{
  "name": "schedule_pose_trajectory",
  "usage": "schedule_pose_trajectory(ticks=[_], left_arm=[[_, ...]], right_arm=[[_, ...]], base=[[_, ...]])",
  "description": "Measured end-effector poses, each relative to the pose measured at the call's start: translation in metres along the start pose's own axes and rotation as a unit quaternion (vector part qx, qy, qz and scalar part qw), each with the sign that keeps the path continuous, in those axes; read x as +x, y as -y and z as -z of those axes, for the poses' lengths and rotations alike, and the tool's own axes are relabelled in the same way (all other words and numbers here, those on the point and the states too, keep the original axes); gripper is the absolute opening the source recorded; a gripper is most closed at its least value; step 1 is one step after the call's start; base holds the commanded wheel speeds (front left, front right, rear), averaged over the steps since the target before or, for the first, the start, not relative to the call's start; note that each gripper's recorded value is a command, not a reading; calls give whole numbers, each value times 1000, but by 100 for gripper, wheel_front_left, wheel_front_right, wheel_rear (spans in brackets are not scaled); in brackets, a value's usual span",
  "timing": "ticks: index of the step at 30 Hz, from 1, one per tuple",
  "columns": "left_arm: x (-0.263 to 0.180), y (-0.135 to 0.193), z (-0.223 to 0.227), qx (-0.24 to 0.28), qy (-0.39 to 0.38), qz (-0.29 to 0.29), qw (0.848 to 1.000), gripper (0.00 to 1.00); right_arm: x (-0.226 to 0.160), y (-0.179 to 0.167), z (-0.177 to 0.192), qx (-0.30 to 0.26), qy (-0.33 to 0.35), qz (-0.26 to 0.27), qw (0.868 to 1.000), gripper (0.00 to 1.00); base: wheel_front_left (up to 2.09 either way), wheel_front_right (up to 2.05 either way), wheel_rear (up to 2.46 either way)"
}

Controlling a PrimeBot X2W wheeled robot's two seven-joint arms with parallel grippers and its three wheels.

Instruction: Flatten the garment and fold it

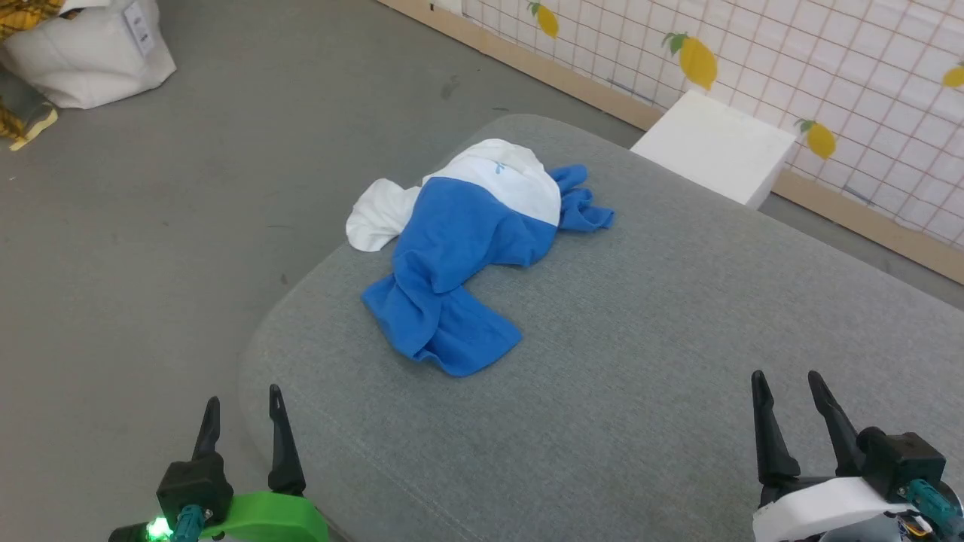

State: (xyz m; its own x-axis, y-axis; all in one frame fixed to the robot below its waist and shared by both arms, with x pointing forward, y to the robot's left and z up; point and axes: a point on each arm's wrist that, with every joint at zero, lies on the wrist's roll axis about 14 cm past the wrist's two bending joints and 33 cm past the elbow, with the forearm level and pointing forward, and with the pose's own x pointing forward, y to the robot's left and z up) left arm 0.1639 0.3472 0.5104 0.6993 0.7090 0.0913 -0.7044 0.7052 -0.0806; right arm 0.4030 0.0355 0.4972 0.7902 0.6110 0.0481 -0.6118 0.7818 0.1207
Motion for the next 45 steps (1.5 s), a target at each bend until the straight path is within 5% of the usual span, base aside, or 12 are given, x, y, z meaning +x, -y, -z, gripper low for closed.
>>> schedule_pose_trajectory(ticks=[16, 21, 25, 32, 37, 43, 45], left_arm=[[6, 4, -5, -26, 7, 9, 1000, 100], [58, 30, -51, -61, 59, 68, 994, 100], [112, 56, -87, -41, 61, 126, 989, 100], [197, 94, -103, -31, -42, 161, 986, 100], [229, 115, -62, -23, -173, 155, 972, 100], [250, 131, 0, -20, -319, 107, 941, 100], [243, 132, 47, -14, -408, 74, 910, 100]], right_arm=[[-4, 3, 5, 4, -5, 5, 1000, 100], [-5, 12, 8, -2, -7, 15, 1000, 100], [-3, 26, 7, -13, -4, 30, 999, 100], [-5, 68, 5, -42, -10, 80, 996, 100], [-17, 107, 13, -51, -28, 132, 990, 100], [-47, 161, 33, -66, -68, 208, 974, 100], [-60, 180, 46, -68, -88, 234, 966, 100]], base=[[0, 0, 0], [0, 0, 0], [0, 0, 0], [0, 0, 0], [0, 0, 0], [0, 0, 0], [0, 0, 0]])
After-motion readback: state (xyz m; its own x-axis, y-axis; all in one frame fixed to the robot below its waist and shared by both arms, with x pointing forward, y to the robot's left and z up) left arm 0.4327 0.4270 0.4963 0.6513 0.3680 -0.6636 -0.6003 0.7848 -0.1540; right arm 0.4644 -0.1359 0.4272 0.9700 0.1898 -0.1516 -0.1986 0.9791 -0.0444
